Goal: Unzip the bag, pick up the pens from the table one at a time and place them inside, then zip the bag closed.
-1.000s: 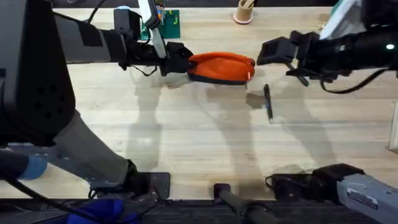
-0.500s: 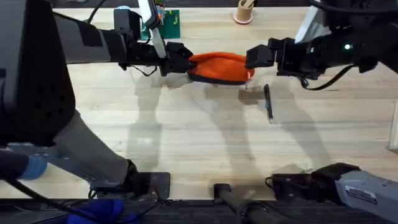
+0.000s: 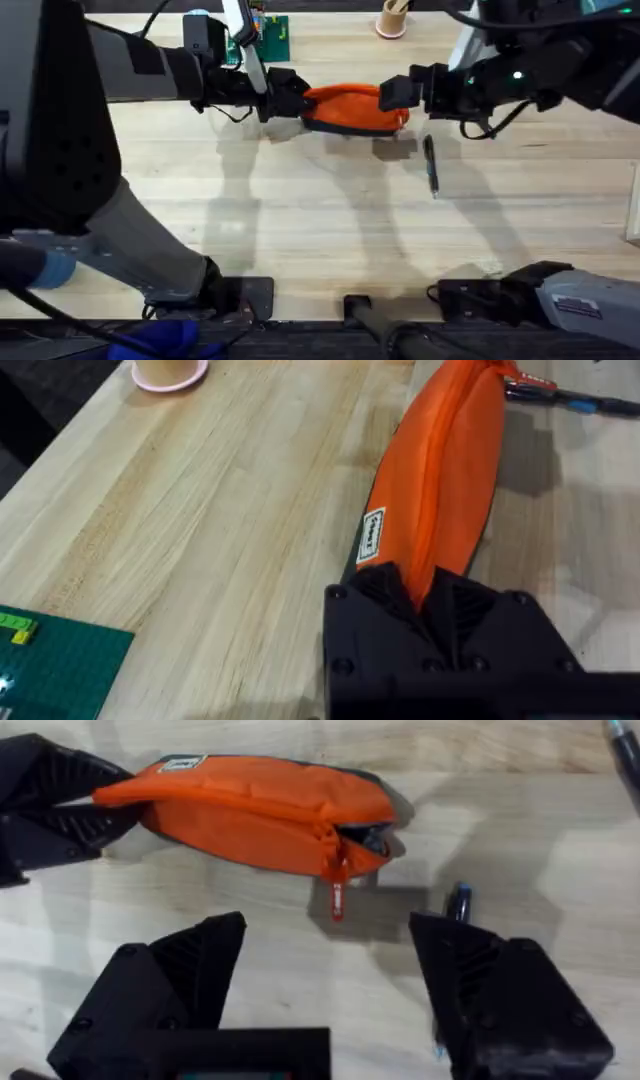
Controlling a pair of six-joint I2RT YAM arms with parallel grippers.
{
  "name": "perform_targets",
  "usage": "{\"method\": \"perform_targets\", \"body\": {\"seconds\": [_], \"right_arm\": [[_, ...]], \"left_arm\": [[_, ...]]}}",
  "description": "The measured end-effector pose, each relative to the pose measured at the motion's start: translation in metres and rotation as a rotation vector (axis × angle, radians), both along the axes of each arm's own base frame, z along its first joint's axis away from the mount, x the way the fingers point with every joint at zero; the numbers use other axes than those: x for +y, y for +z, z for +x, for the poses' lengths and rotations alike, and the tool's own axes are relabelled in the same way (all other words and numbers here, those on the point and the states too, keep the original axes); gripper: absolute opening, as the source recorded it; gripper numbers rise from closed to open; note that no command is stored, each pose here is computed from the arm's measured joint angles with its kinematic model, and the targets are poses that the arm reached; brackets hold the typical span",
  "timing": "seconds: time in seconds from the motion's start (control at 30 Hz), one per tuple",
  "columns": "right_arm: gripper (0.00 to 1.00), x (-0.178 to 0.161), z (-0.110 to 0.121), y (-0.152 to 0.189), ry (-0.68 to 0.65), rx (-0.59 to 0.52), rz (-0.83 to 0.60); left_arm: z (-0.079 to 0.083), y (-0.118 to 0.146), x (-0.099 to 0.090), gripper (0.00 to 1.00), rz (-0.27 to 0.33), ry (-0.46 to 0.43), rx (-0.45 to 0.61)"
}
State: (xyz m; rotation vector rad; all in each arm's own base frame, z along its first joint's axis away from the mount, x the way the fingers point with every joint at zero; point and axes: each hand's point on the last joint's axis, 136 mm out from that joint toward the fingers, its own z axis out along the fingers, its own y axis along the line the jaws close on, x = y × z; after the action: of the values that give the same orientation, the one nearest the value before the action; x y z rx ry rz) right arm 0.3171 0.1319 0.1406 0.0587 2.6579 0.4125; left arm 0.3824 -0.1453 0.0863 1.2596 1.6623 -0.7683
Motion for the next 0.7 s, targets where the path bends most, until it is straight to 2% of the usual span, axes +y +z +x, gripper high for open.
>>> {"method": "perform_targets", "body": {"seconds": [0.3,0.7], "right_arm": [[0.998,0.009,0.009,-0.003,0.012,-0.063,-0.086],[0.997,0.013,0.013,-0.01,0.001,-0.081,-0.146]], "left_arm": [[0.0,0.0,0.0,0.044,0.0,0.0,0.0],[-0.001,0.0,0.0,0.044,0.0,0.0,0.004]]}}
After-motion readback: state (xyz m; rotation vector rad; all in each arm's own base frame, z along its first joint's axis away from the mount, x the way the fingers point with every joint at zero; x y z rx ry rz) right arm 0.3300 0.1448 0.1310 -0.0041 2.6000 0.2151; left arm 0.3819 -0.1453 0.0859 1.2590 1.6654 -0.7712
